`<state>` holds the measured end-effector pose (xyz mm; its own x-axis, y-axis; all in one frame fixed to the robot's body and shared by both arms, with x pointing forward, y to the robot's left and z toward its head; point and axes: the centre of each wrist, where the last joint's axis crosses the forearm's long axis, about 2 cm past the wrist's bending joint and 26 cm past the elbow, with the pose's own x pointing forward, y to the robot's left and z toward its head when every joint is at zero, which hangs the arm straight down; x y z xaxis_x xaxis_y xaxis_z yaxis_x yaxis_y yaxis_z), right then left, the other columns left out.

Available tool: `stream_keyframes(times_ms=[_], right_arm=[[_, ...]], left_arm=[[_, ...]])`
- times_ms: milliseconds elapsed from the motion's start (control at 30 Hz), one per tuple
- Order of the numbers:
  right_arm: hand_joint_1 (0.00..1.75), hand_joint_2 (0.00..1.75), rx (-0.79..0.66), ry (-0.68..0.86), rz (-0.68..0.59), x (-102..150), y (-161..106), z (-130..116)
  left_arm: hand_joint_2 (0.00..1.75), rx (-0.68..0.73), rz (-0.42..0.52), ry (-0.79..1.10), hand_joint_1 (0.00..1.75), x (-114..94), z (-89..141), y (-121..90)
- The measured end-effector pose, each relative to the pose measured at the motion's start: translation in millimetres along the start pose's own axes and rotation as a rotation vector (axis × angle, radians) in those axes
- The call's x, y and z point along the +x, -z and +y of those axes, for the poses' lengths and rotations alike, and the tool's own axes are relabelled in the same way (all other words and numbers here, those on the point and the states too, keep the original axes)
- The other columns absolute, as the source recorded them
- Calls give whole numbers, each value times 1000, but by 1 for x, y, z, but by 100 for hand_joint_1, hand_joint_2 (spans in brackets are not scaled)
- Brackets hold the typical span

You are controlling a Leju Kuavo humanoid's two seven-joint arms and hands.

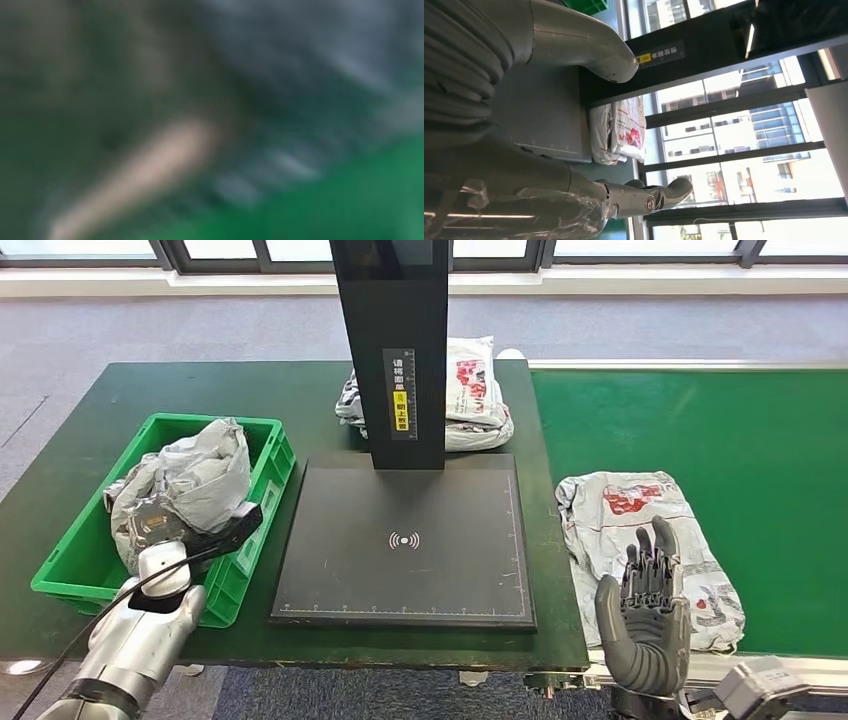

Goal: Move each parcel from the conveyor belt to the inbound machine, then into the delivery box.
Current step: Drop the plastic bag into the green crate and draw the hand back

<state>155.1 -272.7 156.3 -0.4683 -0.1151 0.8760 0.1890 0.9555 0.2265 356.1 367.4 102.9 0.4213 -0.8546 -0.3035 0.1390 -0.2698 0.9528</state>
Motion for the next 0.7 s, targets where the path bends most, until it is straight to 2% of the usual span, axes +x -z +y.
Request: stream_keyframes(times_ms=[133, 333, 700], right_arm=[[0, 175, -17, -4, -4, 4, 0, 0], [0, 175, -21, -2, -12, 8, 0, -1], [0, 175, -21, -2, -18, 9, 0, -1]], left_arm=[[0, 138, 8, -101, 0, 1, 17, -11], [0, 313, -57, -244, 0, 3, 49, -34], [0, 380, -45, -313, 0, 1, 66, -47]])
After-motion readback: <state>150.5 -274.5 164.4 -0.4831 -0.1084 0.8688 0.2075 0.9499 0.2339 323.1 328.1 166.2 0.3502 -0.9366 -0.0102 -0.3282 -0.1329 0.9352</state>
